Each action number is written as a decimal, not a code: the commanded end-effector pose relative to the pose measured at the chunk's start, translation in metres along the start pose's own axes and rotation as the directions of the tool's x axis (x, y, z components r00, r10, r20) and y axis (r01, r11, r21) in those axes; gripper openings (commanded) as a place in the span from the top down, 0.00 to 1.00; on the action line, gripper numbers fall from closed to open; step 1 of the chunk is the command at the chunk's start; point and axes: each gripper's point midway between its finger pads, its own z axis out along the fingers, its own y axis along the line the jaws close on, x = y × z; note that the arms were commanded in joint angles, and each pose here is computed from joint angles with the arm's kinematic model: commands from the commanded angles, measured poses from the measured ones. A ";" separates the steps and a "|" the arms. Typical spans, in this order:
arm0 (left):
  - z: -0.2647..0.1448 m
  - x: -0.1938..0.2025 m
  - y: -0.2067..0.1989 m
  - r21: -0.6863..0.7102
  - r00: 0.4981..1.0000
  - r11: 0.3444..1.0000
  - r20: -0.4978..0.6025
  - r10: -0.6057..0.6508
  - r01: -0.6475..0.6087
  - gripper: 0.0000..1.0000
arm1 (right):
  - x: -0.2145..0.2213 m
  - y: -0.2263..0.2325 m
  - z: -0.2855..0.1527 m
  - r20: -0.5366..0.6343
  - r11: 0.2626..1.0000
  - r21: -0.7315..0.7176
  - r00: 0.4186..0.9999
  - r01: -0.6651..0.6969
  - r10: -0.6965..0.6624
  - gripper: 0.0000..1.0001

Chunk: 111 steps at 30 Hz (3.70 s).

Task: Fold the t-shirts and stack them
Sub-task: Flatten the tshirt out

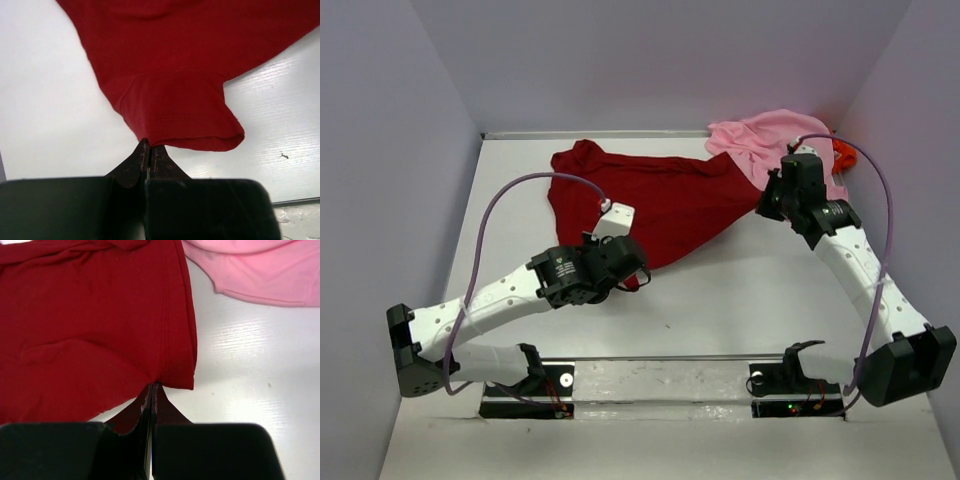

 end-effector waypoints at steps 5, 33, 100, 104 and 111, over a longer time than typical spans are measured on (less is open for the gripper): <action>-0.046 -0.047 0.060 -0.092 0.964 0.973 0.182 -0.192 0.212 1.00 | -0.009 -0.012 -0.060 0.081 1.000 0.001 0.997 -0.007 0.007 1.00; -0.045 -0.080 0.106 -0.173 0.916 0.940 0.330 -0.227 0.295 1.00 | 0.017 -0.016 -0.052 -0.022 1.000 0.006 0.999 0.024 -0.024 1.00; -0.273 -0.226 0.270 -0.233 0.679 0.764 0.654 -0.334 0.601 1.00 | -0.234 0.075 -0.291 0.606 0.930 -0.336 0.790 0.150 0.092 1.00; -0.276 -0.242 0.255 -0.154 0.664 0.806 0.664 -0.343 0.571 1.00 | -0.229 0.073 -0.297 0.615 0.924 -0.343 0.784 0.167 0.086 1.00; -0.277 -0.261 0.243 -0.088 0.585 0.800 0.730 -0.354 0.594 1.00 | -0.216 0.091 -0.154 0.417 0.958 -0.246 0.908 0.147 -0.032 1.00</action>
